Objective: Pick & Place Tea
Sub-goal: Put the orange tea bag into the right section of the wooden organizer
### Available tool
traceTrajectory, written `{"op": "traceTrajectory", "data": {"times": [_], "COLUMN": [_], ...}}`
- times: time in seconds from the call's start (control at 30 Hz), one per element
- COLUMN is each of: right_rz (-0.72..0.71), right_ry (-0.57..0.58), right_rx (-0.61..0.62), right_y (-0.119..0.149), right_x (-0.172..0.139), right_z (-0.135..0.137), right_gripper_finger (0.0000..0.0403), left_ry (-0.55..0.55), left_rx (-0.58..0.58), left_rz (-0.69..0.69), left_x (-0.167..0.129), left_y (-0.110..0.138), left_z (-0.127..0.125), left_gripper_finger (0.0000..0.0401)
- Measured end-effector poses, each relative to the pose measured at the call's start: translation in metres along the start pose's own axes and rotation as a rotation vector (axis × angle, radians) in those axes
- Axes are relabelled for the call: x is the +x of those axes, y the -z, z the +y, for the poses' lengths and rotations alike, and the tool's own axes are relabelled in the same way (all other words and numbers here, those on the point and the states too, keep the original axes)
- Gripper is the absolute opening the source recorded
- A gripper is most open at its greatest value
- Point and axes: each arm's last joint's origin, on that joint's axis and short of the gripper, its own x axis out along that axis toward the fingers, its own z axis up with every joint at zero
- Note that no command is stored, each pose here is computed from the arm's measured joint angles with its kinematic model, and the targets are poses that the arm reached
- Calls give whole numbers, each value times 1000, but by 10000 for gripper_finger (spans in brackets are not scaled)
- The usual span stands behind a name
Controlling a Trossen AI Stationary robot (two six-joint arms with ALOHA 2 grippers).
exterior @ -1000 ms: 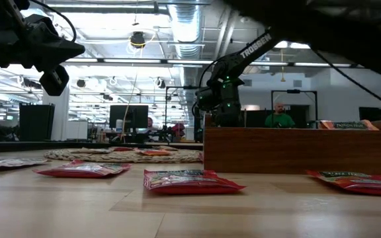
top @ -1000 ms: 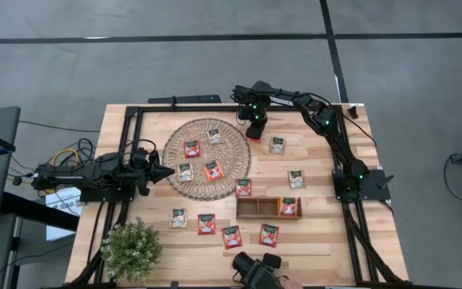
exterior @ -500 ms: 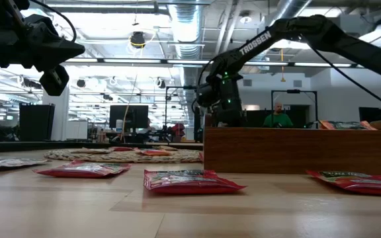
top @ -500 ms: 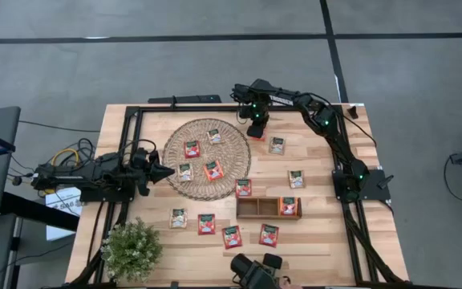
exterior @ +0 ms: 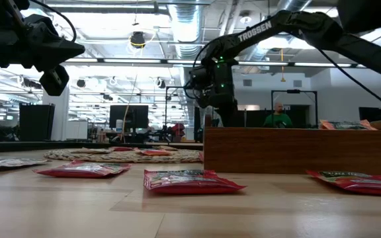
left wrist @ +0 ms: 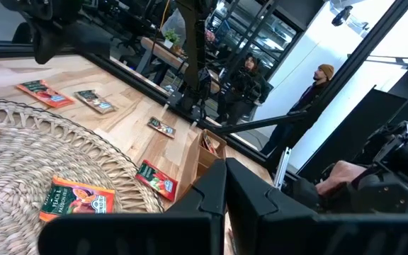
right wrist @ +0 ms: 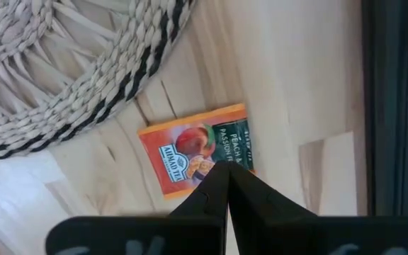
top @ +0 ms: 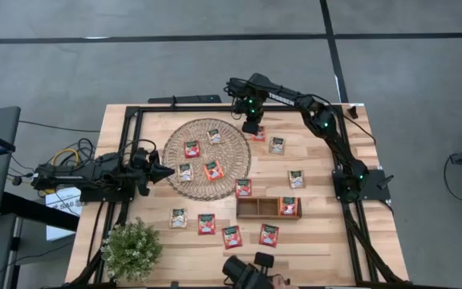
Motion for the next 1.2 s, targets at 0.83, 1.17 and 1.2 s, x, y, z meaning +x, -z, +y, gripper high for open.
{"op": "traceTrajectory", "data": {"times": [0.83, 1.17, 1.2], "right_rz": [79, 115, 124], "right_ry": [-90, -71, -71], "right_rx": [22, 25, 23], "right_y": [16, 15, 16], "right_x": [63, 68, 68], "right_z": [-24, -23, -22], "right_gripper_finger": [215, 96, 78], "left_ry": [-4, -2, -1], "left_rx": [0, -26, -26], "left_rz": [6, 2, 2], "left_x": [0, 0, 0], "left_y": [1, 0, 0], "left_z": [0, 0, 0], "left_gripper_finger": [0, 0, 0]}}
